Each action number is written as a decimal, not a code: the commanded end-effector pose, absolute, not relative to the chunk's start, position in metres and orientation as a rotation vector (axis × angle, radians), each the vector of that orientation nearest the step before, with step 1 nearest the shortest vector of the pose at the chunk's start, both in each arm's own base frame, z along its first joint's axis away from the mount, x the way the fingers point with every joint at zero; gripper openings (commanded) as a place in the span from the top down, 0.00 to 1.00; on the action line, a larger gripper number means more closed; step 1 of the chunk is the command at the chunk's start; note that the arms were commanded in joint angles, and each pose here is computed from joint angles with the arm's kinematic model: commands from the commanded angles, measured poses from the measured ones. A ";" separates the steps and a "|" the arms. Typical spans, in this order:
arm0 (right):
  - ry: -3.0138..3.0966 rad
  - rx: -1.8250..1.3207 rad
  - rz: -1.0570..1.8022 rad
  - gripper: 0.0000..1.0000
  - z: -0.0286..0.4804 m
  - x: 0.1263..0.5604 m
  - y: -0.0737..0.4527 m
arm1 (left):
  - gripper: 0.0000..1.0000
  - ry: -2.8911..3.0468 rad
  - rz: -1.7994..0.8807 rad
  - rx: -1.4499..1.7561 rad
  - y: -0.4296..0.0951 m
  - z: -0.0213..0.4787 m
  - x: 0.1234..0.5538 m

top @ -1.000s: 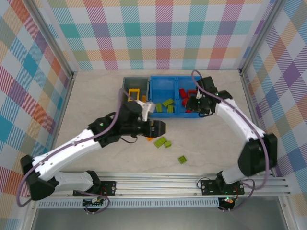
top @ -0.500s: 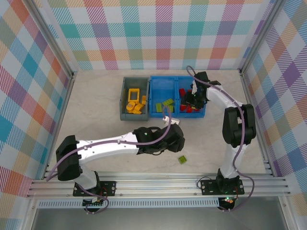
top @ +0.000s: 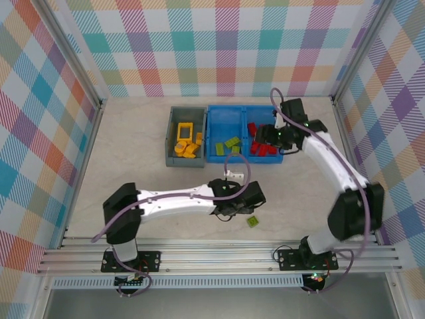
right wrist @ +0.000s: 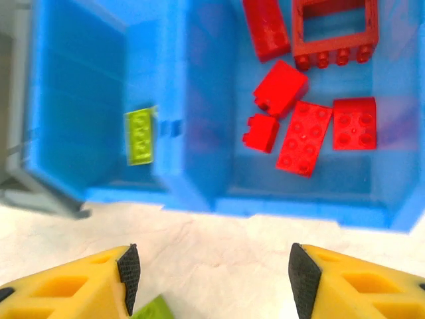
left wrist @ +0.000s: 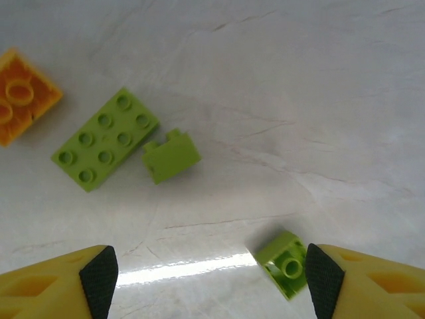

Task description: Sort the legos into containers by color

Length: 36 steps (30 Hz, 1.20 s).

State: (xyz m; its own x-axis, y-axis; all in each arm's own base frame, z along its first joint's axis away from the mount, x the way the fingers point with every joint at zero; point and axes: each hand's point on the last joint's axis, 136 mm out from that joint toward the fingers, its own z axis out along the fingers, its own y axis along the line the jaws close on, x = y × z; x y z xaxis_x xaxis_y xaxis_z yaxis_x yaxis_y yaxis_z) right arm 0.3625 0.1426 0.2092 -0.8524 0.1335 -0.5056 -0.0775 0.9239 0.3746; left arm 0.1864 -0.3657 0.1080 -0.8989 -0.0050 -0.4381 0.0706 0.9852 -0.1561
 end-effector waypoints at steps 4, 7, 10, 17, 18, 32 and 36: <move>2.412 -0.014 0.547 0.34 0.237 0.276 0.142 | 0.24 2.743 -0.166 -0.407 -0.352 0.076 0.191; 2.365 0.004 0.597 0.33 0.249 0.239 0.132 | 0.25 2.752 -0.204 -0.504 -0.356 0.063 0.199; 2.352 0.028 0.651 0.33 0.255 0.214 0.126 | 0.26 2.762 -0.198 -0.561 -0.359 0.049 0.210; 2.355 0.025 0.710 0.33 0.263 0.190 0.123 | 0.32 2.771 -0.153 -0.655 -0.353 0.023 0.227; 2.353 0.021 0.718 0.33 0.265 0.188 0.123 | 0.34 2.768 -0.153 -0.654 -0.352 0.022 0.229; 2.349 -0.017 0.753 0.32 0.272 0.180 0.126 | 0.65 2.739 -0.238 -0.520 -0.358 0.060 0.228; 2.300 -0.105 0.847 0.34 0.283 0.176 0.140 | 0.65 2.710 -0.309 -0.462 -0.353 0.098 0.231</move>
State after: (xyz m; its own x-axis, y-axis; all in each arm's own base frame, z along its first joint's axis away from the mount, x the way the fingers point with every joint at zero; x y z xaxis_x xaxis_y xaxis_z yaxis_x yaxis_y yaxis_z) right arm 0.1803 0.1272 0.2616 -0.7943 0.1693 -0.5835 -0.1969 0.8369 0.5108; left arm 0.2250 -0.3566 0.0494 -0.8859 -0.3760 -0.2718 -0.3282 0.9220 -0.2055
